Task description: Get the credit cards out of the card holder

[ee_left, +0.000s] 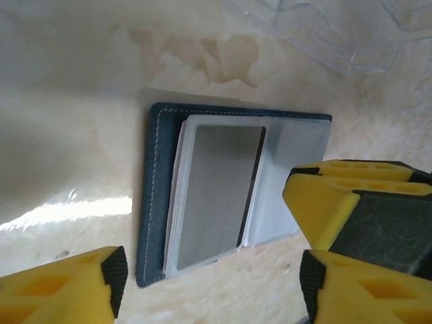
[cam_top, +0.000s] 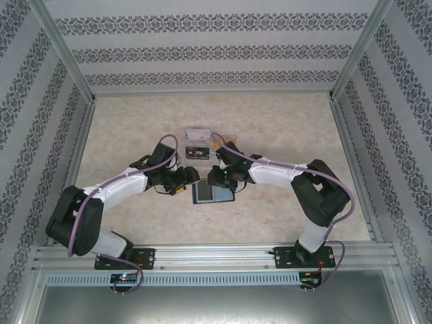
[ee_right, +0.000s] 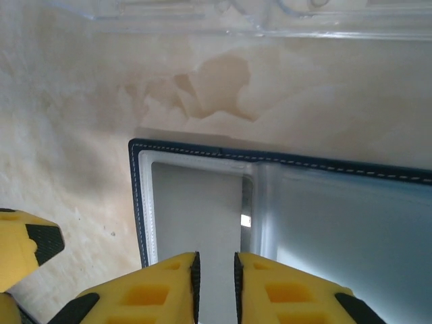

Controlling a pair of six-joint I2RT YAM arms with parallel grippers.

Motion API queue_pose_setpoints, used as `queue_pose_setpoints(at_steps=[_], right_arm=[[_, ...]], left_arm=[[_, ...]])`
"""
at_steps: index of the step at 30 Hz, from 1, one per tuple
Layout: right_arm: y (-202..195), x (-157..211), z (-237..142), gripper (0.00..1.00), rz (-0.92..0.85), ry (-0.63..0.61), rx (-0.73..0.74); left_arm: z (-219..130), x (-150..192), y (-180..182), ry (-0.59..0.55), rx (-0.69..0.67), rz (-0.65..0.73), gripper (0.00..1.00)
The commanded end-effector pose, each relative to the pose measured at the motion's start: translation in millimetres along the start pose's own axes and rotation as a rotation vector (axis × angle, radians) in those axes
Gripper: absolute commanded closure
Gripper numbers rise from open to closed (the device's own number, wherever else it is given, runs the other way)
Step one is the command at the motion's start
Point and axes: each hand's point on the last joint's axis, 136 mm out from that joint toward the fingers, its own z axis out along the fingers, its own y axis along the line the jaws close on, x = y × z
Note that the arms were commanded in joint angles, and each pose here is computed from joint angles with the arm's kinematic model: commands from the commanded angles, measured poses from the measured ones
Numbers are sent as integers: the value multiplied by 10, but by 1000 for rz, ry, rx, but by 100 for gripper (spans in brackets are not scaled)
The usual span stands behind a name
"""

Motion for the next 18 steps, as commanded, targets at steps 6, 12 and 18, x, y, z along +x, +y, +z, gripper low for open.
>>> queue_pose_setpoints(at_steps=[6,12,18], right_arm=[[-126,34,134,81,60,35,3],[-180,59,166,82,73,42,15],[-220,61,172,82,78,42,24]], left_arm=[[178,-71,-238,5,20,31,56],[316,-65,-149,40,-40,43,69],[406,-63,-51,71,-93,51,73]])
